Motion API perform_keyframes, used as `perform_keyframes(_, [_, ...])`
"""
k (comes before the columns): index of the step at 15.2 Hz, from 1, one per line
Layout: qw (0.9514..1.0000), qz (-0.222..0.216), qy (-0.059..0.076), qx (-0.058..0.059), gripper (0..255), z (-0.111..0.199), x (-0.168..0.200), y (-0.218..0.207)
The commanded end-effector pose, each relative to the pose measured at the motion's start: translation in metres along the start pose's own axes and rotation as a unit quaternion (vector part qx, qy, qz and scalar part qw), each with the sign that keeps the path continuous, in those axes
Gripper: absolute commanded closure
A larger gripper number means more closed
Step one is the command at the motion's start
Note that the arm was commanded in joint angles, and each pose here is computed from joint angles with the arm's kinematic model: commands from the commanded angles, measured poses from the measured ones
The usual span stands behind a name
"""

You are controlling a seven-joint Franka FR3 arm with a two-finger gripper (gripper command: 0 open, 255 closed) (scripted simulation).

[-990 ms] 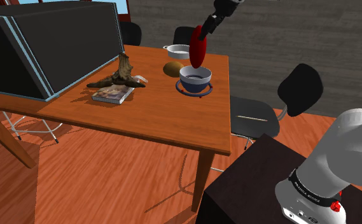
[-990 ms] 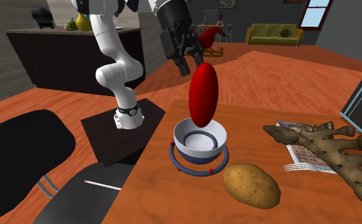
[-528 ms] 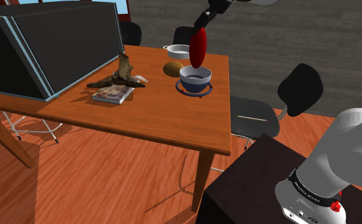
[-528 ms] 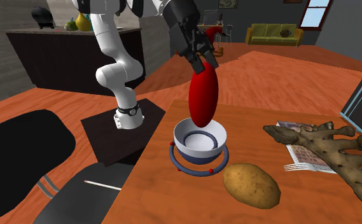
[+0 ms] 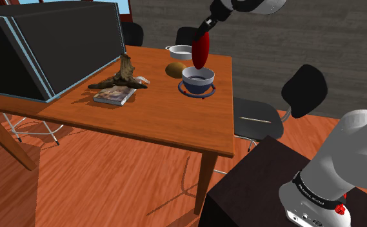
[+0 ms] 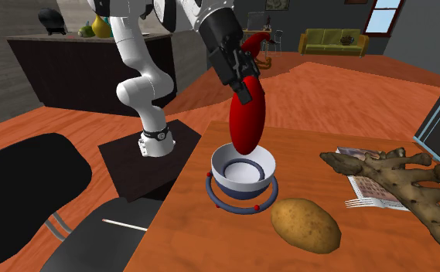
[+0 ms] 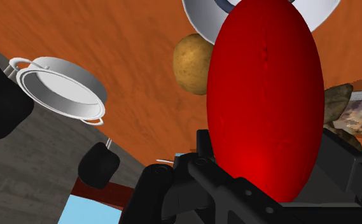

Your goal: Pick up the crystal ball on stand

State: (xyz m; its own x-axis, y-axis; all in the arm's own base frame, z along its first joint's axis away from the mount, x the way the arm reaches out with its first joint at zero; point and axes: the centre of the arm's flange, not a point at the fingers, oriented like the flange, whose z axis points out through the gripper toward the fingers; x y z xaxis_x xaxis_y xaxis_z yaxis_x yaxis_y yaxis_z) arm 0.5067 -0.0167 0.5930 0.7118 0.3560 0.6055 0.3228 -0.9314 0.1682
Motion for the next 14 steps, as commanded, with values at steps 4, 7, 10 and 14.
perform_keyframes(4, [1.0,0.0,0.0,0.0,255,0.0,0.0,0.0])
perform_keyframes(7, [1.0,0.0,0.0,0.0,255,0.0,0.0,0.0])
perform_keyframes(10, [1.0,0.0,0.0,0.0,255,-0.008,0.006,0.001])
perform_keyframes(14, [1.0,0.0,0.0,0.0,255,-0.024,0.019,0.005])
